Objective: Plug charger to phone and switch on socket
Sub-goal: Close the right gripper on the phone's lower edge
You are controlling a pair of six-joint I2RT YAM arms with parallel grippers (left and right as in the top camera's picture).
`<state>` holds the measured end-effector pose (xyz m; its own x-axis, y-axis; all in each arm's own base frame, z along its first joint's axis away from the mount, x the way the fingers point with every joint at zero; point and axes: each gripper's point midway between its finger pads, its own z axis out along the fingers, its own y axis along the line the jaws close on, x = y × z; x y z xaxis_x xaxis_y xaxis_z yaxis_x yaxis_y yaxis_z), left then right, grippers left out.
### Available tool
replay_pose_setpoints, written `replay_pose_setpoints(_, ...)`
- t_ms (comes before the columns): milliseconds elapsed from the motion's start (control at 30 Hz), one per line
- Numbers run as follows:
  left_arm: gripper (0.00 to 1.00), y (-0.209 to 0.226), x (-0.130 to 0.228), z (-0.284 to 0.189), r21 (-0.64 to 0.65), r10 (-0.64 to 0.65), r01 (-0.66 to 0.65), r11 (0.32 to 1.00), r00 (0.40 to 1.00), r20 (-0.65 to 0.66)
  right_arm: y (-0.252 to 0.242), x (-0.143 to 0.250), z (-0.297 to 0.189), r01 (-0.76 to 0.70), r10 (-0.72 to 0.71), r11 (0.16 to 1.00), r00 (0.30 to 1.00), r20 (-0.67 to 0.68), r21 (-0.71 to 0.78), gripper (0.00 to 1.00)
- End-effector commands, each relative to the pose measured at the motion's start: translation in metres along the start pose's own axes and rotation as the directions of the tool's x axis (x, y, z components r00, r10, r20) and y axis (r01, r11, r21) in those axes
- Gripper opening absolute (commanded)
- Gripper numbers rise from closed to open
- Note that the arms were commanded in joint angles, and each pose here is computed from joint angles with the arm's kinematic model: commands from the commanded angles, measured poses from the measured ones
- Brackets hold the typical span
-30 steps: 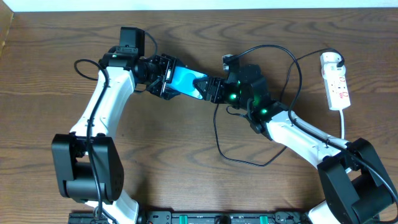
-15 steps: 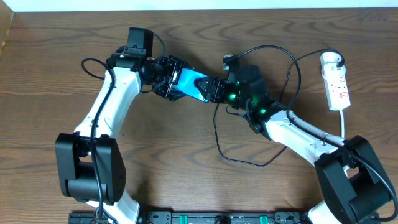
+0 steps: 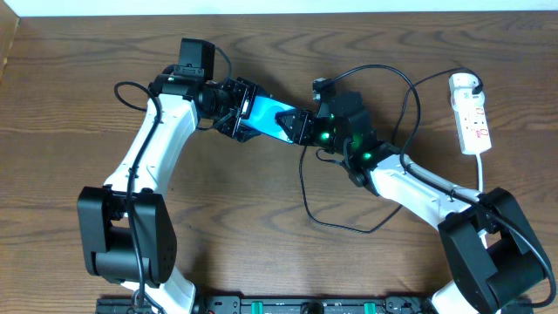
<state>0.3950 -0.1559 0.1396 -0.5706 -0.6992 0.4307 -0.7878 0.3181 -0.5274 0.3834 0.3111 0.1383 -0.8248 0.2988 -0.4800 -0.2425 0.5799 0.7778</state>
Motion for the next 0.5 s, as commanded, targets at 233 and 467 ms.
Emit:
replay_pose_setpoints(233, 0.64, -0.019, 0.019, -0.013, 0.062, 0.039, -0.035, 0.997, 0.998, -0.054, 0.007, -0.008, 0.003, -0.001, 0.001, 1.0, 1.0, 0.027, -0.015, 0.18)
replay_pose_setpoints(467, 0.64, -0.019, 0.019, -0.014, 0.064, 0.036, -0.032, 0.997, 0.998, -0.059, 0.014, -0.012, 0.003, 0.003, -0.001, 0.999, 0.999, 0.04, -0.048, 0.11)
